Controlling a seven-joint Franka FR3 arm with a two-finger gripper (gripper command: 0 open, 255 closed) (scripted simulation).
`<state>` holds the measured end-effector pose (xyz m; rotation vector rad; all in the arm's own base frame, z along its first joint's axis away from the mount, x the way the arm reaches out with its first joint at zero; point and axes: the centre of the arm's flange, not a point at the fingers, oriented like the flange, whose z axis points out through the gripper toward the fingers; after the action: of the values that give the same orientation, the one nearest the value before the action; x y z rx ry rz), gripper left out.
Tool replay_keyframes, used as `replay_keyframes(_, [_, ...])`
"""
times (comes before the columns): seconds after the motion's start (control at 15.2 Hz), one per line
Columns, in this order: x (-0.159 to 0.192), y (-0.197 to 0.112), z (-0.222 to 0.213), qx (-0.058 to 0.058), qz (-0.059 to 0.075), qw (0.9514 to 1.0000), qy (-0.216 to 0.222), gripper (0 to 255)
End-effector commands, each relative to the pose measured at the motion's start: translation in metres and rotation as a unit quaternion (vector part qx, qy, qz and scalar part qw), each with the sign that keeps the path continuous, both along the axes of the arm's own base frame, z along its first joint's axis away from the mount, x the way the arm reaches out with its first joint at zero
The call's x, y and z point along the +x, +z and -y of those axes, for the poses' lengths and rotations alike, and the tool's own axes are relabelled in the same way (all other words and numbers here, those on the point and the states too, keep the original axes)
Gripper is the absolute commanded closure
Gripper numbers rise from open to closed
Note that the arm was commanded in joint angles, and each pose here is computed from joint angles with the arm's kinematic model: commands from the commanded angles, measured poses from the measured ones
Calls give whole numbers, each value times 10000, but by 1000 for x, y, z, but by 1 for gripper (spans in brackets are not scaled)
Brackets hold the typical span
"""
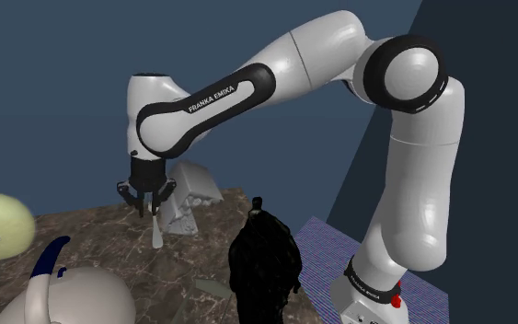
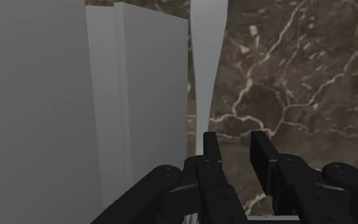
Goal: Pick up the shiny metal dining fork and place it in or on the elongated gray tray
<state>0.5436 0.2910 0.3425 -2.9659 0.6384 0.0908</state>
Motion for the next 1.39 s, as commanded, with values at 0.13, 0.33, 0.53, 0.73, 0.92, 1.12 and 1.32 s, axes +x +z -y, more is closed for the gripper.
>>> replay_keyframes(0.13, [-5,-31,18,-205,-469,9987,-12,255])
replay_keyframes(0.33, [-1,-28,5,-209,-468,9987,-12,255])
replay_keyframes(0.53, [-4,-22,0,-227,-460,9987,-29,255])
replay_keyframes(0.73, [7,-2,-9,18,-2,10000,-32,0])
replay_keyframes(0.92, [-30,-4,-23,-273,-99,9981,-537,0])
replay_keyframes(1.12, [-66,-6,-41,-562,-196,9928,-1040,0])
replay_keyframes(1.32, [-80,-12,-49,-676,-234,9897,-1238,0])
